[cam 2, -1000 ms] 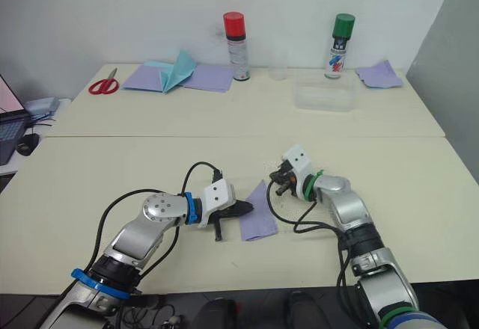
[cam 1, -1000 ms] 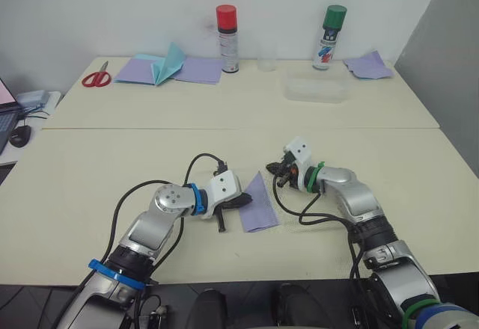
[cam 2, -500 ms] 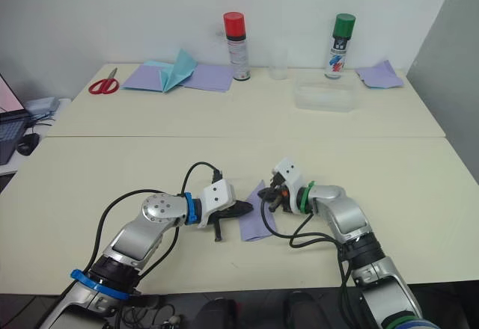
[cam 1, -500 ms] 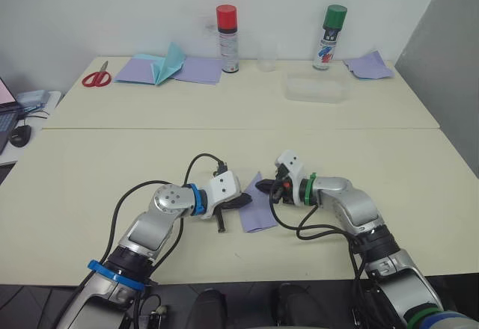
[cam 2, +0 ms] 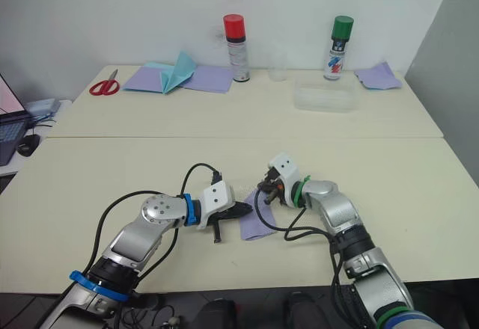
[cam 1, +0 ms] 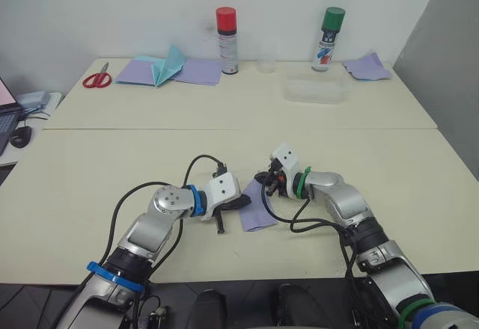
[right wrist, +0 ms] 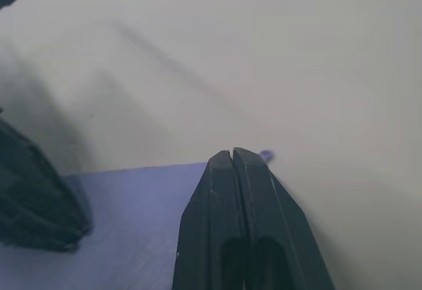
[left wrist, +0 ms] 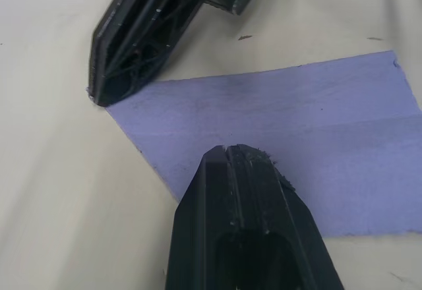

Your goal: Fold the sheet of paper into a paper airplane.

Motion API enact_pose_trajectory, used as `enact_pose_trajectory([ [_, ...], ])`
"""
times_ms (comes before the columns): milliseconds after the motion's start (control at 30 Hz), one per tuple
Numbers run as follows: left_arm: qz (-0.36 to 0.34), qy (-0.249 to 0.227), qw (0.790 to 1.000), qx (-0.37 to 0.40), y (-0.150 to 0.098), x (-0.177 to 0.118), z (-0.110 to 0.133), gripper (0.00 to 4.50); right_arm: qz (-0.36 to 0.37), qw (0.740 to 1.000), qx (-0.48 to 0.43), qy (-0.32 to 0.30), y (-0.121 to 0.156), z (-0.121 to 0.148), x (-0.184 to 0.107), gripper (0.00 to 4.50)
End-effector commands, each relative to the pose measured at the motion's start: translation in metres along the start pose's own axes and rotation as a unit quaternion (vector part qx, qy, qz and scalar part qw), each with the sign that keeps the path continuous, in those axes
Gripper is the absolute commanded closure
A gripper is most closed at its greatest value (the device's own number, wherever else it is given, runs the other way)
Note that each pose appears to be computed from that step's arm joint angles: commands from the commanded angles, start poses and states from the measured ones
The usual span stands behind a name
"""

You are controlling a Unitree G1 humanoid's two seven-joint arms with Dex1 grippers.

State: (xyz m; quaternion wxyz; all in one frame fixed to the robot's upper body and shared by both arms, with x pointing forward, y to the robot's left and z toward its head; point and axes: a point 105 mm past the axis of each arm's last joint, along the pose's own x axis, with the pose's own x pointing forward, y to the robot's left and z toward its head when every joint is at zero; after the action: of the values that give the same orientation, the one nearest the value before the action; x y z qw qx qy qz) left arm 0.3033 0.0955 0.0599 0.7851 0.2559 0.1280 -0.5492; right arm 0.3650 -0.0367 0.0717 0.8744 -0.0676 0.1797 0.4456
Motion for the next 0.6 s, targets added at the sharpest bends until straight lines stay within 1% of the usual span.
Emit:
enact_pose_trajectory([
  [33, -0.039, 0.058, 0.997, -0.031, -0.021, 0.004, -0.031, 4.49, -0.065, 0.997, 0.021, 0.021, -0.025, -0.012, -0.006, 4.5],
  [133, -0.04, 0.059, 0.997, -0.032, -0.021, 0.004, -0.032, 4.49, -0.067, 0.997, 0.018, 0.016, -0.026, -0.01, -0.005, 4.5],
  [267, -0.04, 0.059, 0.997, -0.033, -0.021, 0.004, -0.032, 4.49, -0.074, 0.997, 0.018, -0.006, -0.029, -0.002, -0.006, 4.5],
  [333, -0.04, 0.059, 0.997, -0.033, -0.021, 0.005, -0.032, 4.49, -0.068, 0.997, 0.019, -0.041, -0.029, 0.009, -0.007, 4.5],
  [433, -0.04, 0.058, 0.997, -0.033, -0.021, 0.006, -0.032, 4.49, -0.023, 0.995, 0.026, -0.09, -0.018, 0.029, -0.013, 4.5],
  [500, -0.04, 0.058, 0.997, -0.033, -0.021, 0.006, -0.031, 4.49, 0.015, 0.995, 0.012, -0.099, -0.008, 0.034, -0.019, 4.5],
  [600, -0.04, 0.058, 0.997, -0.034, -0.021, 0.006, -0.032, 4.49, 0.054, 0.994, -0.016, -0.094, 0.005, 0.034, -0.026, 4.5],
])
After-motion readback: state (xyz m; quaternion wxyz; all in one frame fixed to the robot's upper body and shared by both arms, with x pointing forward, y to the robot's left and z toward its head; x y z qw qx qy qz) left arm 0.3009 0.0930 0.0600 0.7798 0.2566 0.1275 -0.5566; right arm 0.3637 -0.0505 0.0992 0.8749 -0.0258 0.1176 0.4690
